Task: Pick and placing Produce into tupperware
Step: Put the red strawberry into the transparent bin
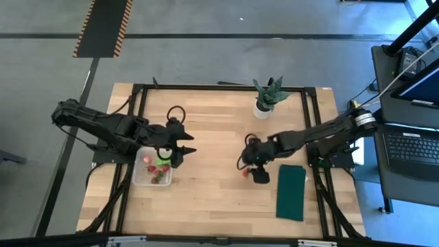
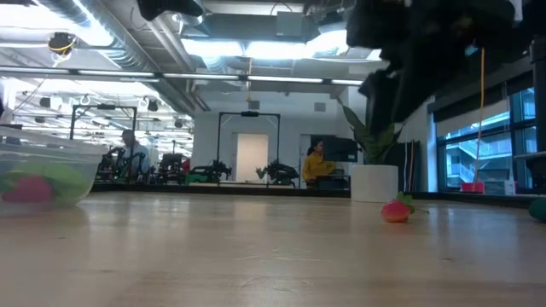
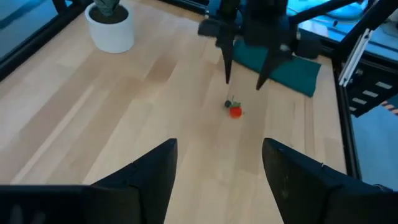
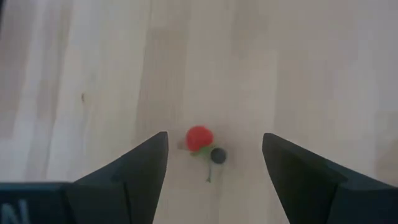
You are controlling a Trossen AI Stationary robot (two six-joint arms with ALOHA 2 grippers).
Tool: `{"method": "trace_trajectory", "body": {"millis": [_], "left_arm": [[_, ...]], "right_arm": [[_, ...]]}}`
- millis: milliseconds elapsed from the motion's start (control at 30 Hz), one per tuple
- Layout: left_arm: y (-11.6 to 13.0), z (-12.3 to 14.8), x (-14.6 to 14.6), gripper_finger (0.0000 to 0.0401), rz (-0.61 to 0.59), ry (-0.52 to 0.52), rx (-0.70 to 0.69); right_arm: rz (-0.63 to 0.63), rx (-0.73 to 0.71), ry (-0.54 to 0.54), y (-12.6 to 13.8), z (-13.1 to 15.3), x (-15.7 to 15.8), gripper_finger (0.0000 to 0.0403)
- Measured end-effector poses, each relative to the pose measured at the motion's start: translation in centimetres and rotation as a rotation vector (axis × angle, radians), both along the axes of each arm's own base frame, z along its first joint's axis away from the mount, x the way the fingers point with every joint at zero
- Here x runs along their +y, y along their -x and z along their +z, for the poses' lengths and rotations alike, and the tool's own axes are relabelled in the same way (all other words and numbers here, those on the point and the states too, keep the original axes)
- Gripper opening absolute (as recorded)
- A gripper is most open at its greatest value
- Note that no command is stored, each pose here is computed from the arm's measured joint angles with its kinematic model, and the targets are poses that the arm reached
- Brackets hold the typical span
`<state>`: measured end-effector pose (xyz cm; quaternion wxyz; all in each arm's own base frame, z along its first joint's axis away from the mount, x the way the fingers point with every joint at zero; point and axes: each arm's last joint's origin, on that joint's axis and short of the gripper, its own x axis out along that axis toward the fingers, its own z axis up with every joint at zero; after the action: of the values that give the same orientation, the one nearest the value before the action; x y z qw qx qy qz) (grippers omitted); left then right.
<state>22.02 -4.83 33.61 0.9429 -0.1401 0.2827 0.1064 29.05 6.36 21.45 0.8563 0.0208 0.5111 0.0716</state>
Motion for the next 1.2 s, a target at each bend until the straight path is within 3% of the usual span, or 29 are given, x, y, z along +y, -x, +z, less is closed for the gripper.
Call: {"method": "trace_trajectory", "body": {"millis": [433, 667, 1200], "left_arm": [[-0.2, -0.3, -0.1, 0.0228, -0.001, -0.004, 0.013], [-0.2, -0.3, -0.1, 0.0228, -0.001, -0.004, 0.013], [-0.2, -0.3, -0.1, 0.0228, -0.001, -0.004, 0.014]], "right_arm": [[0.111, 0.116, 0.109, -1.9, -5.8, 2.2, 0.0264], [0.113, 0.157, 0.118, -2.3, -7.6, 2.4, 0.0261], [0.134, 0.153, 0.127, -2.6, -8.3, 2.5, 0.0154]]}}
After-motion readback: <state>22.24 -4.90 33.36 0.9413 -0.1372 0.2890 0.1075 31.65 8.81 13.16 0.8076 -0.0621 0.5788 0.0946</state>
